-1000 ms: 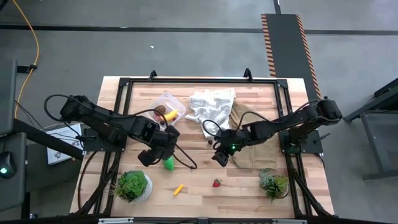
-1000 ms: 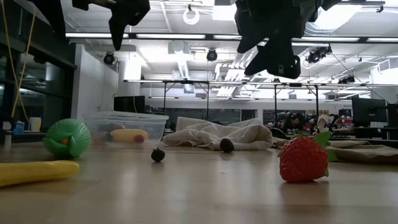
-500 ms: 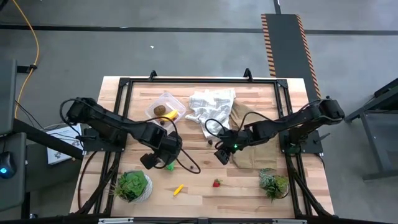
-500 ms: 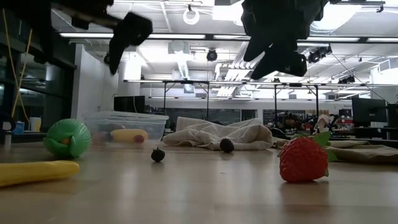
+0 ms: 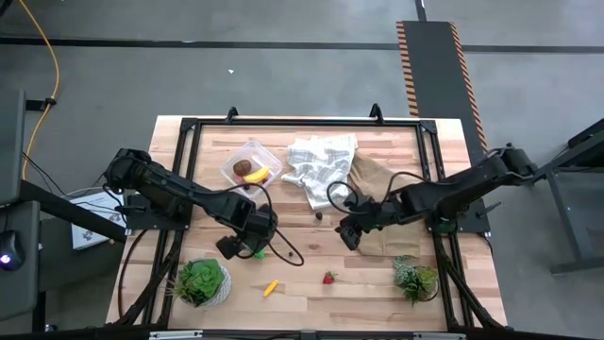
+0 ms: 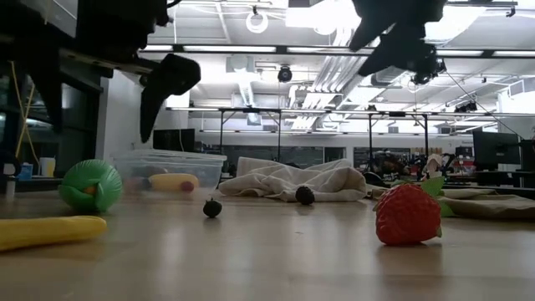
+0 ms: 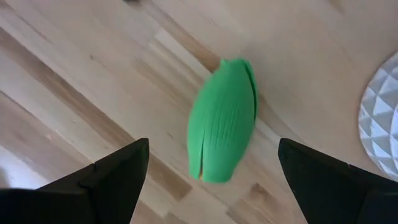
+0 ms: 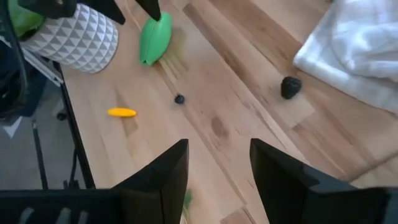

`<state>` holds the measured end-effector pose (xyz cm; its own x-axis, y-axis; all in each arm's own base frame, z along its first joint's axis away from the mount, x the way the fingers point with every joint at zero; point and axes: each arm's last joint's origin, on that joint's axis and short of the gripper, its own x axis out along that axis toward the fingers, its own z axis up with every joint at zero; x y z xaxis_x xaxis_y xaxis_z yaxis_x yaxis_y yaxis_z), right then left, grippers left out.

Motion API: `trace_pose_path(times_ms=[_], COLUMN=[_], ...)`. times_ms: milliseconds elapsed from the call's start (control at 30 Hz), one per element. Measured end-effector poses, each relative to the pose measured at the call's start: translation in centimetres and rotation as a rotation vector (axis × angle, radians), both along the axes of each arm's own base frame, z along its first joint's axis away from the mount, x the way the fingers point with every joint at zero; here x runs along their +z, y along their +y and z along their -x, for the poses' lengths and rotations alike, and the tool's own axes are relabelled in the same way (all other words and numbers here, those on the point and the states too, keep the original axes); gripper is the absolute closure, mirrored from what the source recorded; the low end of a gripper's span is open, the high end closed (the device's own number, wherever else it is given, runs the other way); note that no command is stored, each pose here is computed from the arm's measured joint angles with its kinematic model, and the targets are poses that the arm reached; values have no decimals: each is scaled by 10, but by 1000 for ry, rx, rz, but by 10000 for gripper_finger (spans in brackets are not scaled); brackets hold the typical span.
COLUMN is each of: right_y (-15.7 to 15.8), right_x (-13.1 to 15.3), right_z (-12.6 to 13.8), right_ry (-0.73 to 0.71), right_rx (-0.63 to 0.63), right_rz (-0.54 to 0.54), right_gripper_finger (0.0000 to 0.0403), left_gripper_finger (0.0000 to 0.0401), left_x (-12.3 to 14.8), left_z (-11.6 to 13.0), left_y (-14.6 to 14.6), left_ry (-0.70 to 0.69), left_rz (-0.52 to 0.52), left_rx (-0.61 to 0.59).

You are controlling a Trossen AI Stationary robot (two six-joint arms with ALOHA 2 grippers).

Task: Pick and placing Produce into tupperware
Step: Put the green corn into the transparent bin

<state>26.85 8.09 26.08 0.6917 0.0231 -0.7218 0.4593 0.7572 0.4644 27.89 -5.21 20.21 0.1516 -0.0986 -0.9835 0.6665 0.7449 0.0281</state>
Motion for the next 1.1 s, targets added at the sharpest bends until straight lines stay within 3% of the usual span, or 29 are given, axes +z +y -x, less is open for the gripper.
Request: trace_pose_path(times_ms=[733,1100], right_y=[13,15], right_x=[3,6], right_z=[14,11], right_ry=[7,-34], right_rx=[-92,-67], right_rz=[20,20], right_gripper_finger=[240,240], left_gripper_finger=[55,55], left_x=[-30,-32], left_z=[9,6], left_y=[0,0], left_ry=[-30,-68], left_rz=[38,42], left_rx=[-59,-65])
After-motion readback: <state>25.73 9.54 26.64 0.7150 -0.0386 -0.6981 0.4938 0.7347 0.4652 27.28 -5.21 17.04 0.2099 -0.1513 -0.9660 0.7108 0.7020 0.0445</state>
